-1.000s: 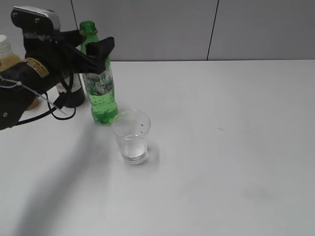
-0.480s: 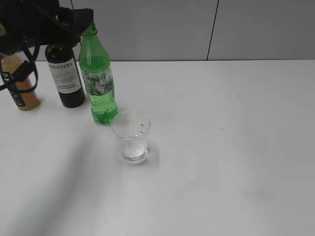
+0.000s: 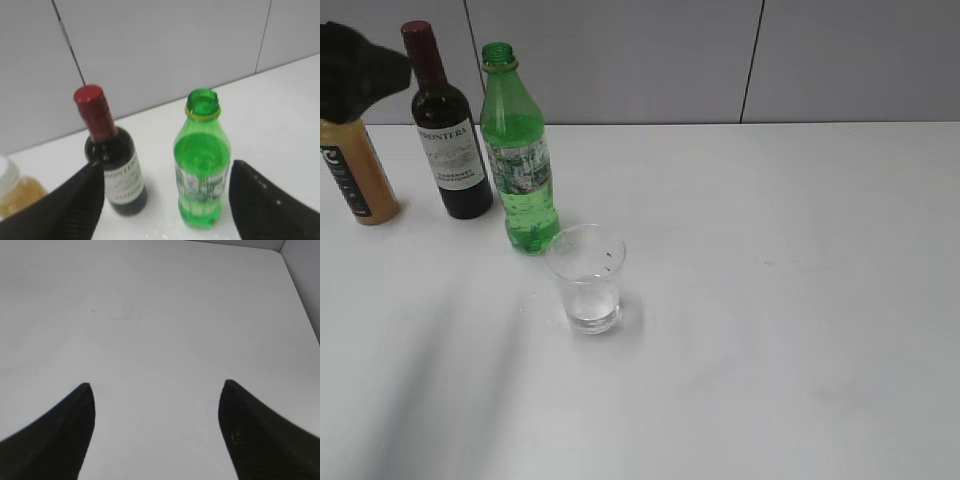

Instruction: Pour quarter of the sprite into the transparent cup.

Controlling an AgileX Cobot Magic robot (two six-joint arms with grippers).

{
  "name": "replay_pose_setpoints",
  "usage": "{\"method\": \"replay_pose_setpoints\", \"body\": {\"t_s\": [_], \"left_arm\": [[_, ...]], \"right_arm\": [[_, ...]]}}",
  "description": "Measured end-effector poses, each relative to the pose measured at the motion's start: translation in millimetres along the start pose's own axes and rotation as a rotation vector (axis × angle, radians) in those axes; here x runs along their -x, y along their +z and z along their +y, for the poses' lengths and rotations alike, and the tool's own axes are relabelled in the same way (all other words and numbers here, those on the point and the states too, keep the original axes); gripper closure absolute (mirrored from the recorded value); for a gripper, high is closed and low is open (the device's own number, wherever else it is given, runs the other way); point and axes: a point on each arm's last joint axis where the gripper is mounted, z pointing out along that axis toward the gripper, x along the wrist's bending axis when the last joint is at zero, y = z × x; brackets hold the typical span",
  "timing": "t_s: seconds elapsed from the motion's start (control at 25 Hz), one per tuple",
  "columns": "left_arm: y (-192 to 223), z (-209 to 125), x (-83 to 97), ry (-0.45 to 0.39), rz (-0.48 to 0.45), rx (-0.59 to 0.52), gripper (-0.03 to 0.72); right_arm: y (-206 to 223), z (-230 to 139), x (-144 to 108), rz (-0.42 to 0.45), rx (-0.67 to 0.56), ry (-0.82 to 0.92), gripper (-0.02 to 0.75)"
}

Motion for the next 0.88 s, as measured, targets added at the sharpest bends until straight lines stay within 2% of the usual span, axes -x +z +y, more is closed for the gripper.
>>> {"method": "replay_pose_setpoints", "body": {"t_s": [0.32,0.6,0.72,0.88], "left_arm": [[-36.9,-22.4,-9.0,-0.110,0.030,-0.300,0.098],[-56.3,-38.1,-17.9,-0.128,0.068,-0.489,0.097],[-65.1,-42.7,-23.6,-0.147,0.094,-0.543,0.089],[-79.1,-45.2,-34.7,-0.160,0.145,-0.560,0.086]], "right_arm": [[0.0,0.0,0.0,0.000,0.000,0.000,0.144],[0.0,0.0,0.0,0.000,0.000,0.000,0.144],[0.0,0.0,0.0,0.000,0.000,0.000,0.144],[0.0,0.0,0.0,0.000,0.000,0.000,0.144]]}}
